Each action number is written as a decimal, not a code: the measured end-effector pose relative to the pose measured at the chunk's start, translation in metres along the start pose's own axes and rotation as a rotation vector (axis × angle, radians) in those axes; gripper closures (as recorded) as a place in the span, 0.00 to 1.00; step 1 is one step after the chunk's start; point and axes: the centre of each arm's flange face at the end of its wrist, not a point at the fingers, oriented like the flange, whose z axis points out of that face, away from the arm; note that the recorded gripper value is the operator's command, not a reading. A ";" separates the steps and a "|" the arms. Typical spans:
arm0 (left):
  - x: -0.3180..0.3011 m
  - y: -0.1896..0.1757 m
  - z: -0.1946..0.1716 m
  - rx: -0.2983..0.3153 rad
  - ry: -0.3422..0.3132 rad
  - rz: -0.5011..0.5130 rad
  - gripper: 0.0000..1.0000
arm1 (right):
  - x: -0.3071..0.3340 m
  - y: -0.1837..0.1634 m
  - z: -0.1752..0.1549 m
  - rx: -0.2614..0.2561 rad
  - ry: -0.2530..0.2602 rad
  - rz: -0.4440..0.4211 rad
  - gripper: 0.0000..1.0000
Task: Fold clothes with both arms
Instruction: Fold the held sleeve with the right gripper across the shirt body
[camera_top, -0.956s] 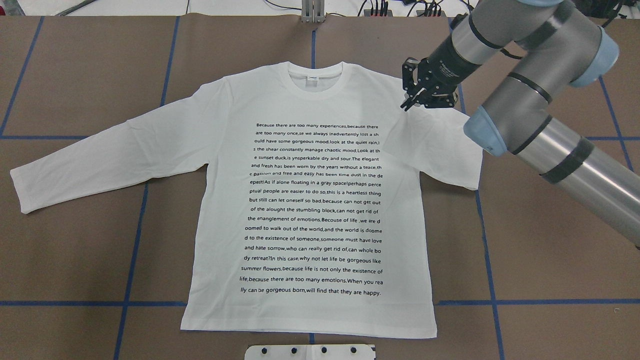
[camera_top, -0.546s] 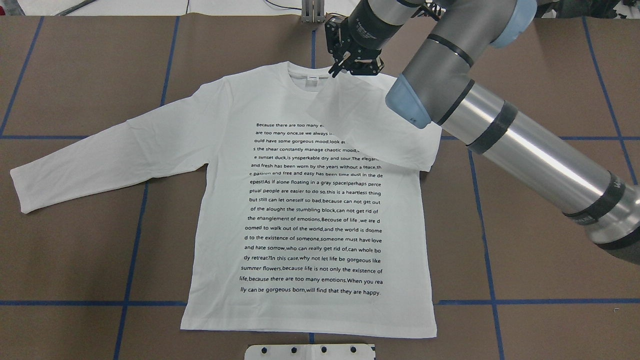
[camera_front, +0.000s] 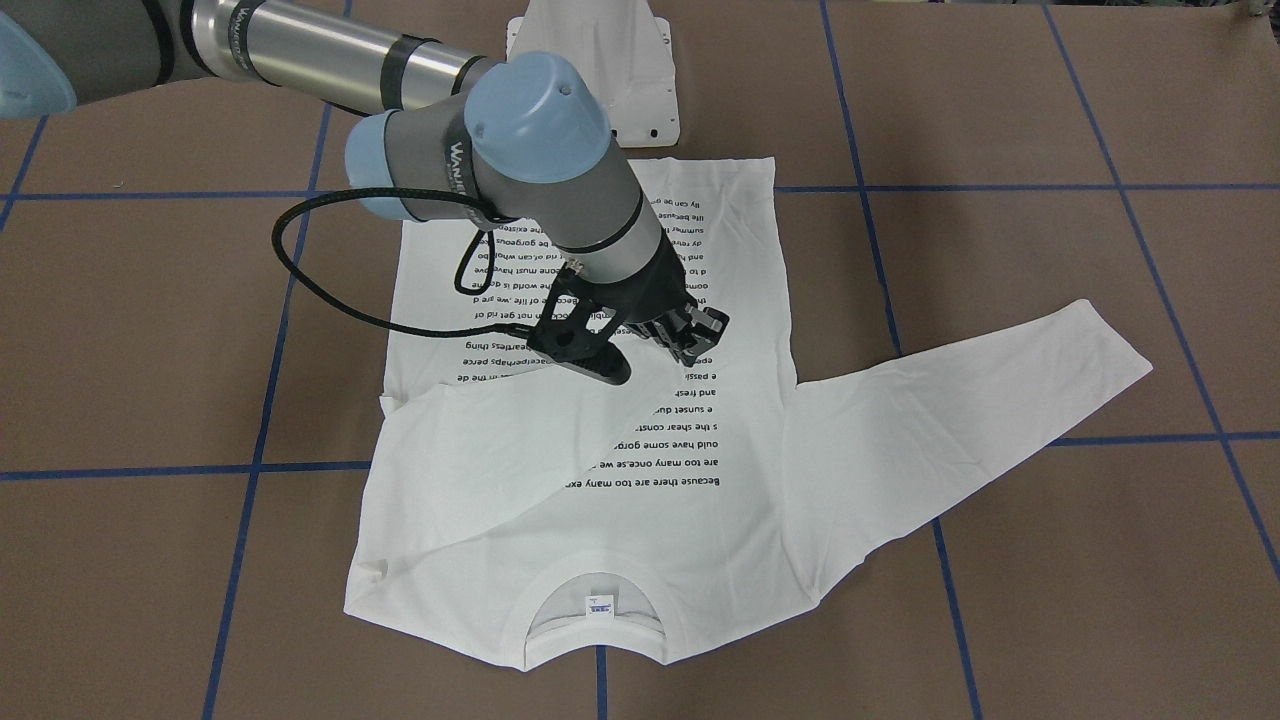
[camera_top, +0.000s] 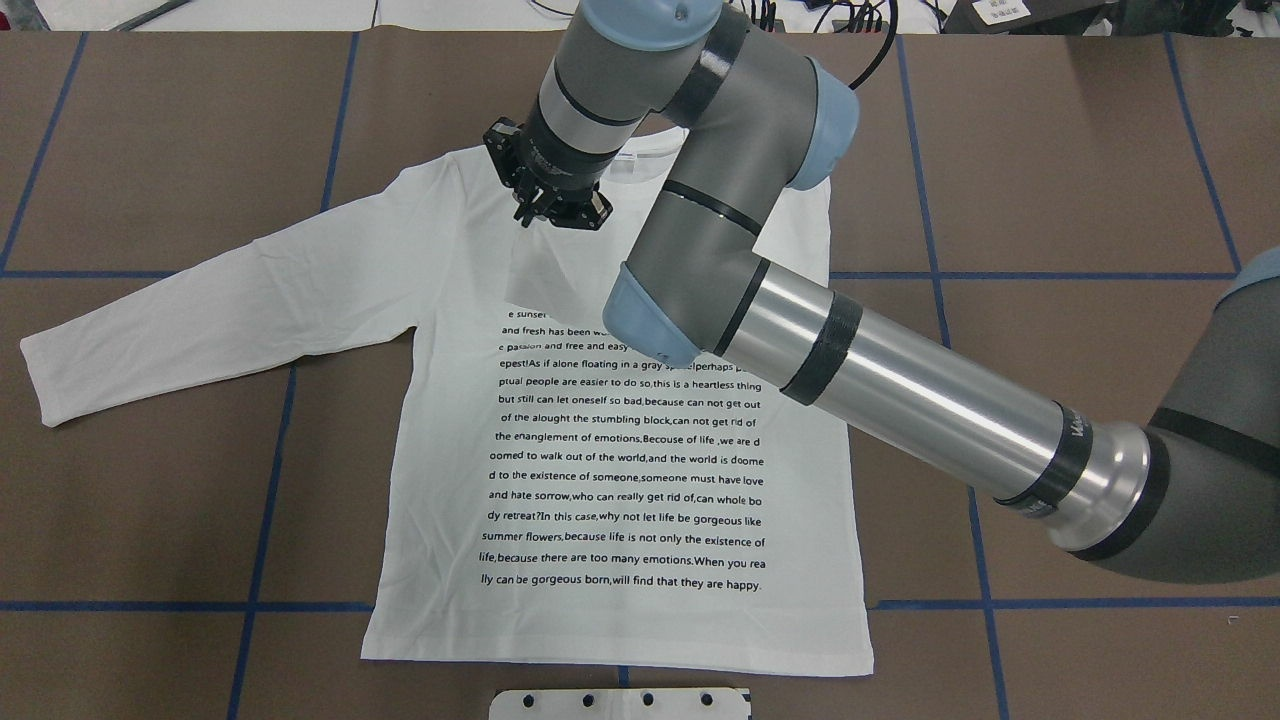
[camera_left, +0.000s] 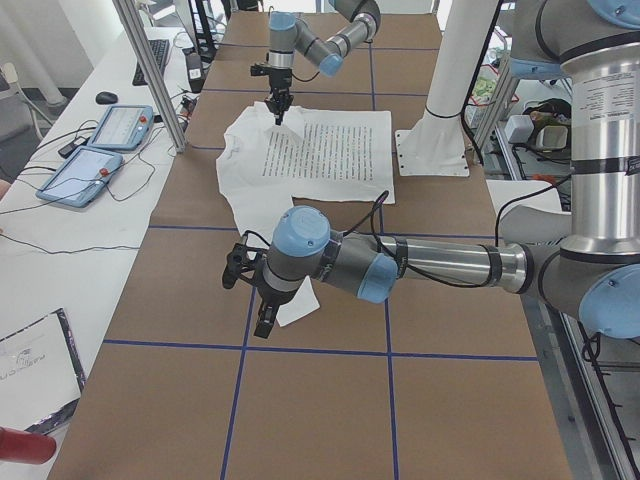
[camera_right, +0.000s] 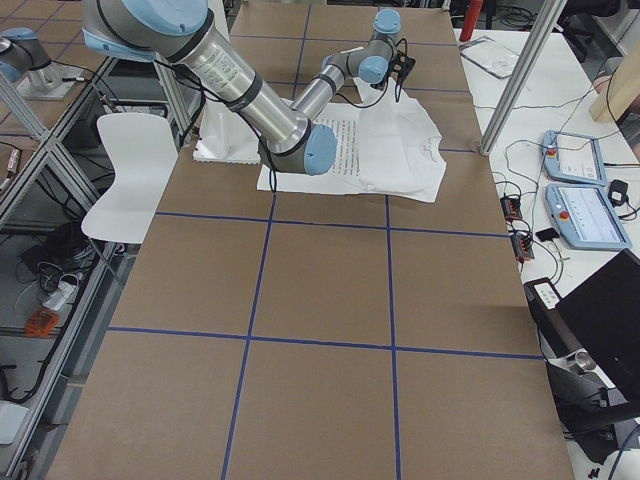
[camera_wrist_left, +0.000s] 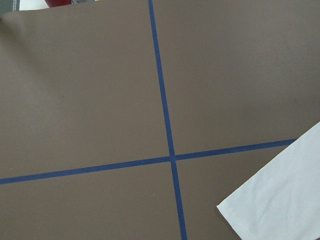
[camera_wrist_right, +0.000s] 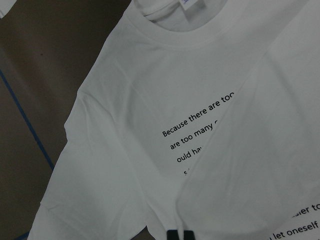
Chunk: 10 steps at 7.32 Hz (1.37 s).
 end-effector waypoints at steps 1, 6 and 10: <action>0.000 0.000 0.000 -0.001 0.000 -0.001 0.00 | -0.002 0.013 0.018 0.005 -0.017 -0.020 1.00; -0.001 0.001 0.001 -0.002 0.001 -0.002 0.00 | -0.009 0.037 0.043 0.026 -0.042 -0.045 1.00; -0.001 0.002 0.001 -0.003 0.002 -0.003 0.00 | -0.018 0.057 0.057 0.046 -0.068 -0.064 1.00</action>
